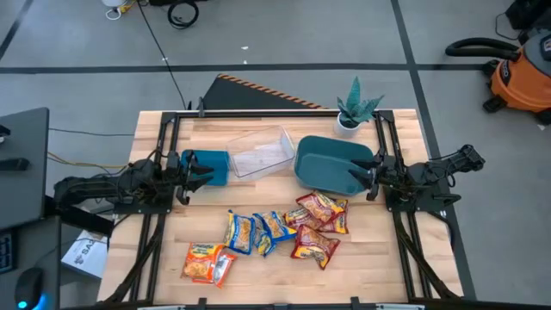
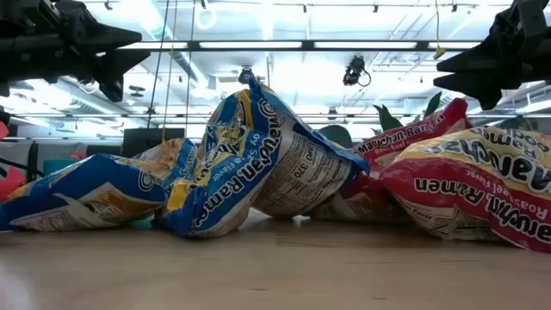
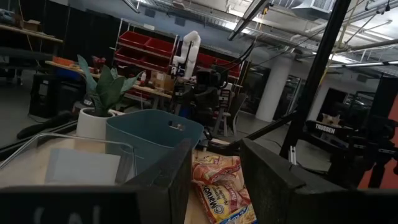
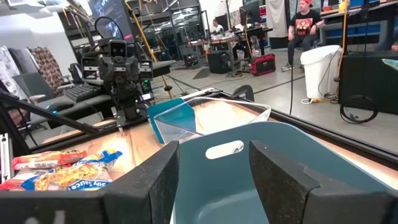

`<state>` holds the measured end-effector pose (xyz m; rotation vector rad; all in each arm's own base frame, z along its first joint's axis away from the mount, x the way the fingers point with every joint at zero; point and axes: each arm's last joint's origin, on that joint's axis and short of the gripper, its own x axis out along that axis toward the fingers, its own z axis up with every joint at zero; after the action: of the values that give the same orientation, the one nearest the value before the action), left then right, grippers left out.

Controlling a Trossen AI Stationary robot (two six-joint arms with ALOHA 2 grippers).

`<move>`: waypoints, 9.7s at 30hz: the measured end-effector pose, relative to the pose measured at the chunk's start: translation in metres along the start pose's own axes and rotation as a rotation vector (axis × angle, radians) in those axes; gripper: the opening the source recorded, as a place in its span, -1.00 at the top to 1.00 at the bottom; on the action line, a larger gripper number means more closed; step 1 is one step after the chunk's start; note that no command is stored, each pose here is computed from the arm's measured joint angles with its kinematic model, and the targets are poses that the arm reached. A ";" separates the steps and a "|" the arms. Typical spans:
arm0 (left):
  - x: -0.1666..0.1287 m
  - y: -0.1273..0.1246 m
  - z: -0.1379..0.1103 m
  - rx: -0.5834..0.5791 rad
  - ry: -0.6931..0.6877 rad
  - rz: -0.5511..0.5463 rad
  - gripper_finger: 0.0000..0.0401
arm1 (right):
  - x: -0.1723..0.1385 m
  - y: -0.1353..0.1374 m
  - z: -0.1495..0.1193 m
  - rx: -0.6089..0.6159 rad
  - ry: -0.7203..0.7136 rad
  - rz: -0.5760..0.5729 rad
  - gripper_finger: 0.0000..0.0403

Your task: Sort Maruchan noodles

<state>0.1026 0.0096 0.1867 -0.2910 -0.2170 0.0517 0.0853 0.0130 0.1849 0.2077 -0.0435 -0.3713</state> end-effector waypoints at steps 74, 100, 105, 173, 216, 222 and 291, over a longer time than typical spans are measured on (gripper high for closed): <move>0.010 -0.015 0.041 -0.130 -0.040 -0.081 0.29 | 0.000 0.000 0.000 0.000 0.000 0.000 0.01; 0.117 -0.066 -0.018 -0.076 0.741 0.051 0.30 | 0.000 0.000 0.000 0.001 -0.001 0.000 0.01; 0.124 -0.072 -0.039 -0.107 0.848 0.100 0.30 | 0.000 0.000 0.000 0.000 0.000 0.000 0.01; 0.127 -0.005 0.082 0.145 0.314 0.461 0.97 | 0.000 0.000 0.000 0.001 -0.001 0.001 0.01; 0.183 0.077 0.032 -0.061 1.044 0.568 0.79 | 0.000 0.000 0.002 0.016 -0.017 0.003 0.01; 0.184 0.079 0.034 0.055 1.034 0.585 0.52 | 0.000 0.001 0.003 0.019 -0.020 0.004 0.01; 0.216 -0.104 -0.056 0.489 1.210 -0.112 0.42 | 0.000 0.001 0.006 0.043 -0.045 0.010 0.01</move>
<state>0.3279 -0.0875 0.2086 0.2088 0.9725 -0.1828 0.0855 0.0131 0.1907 0.2418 -0.0967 -0.3654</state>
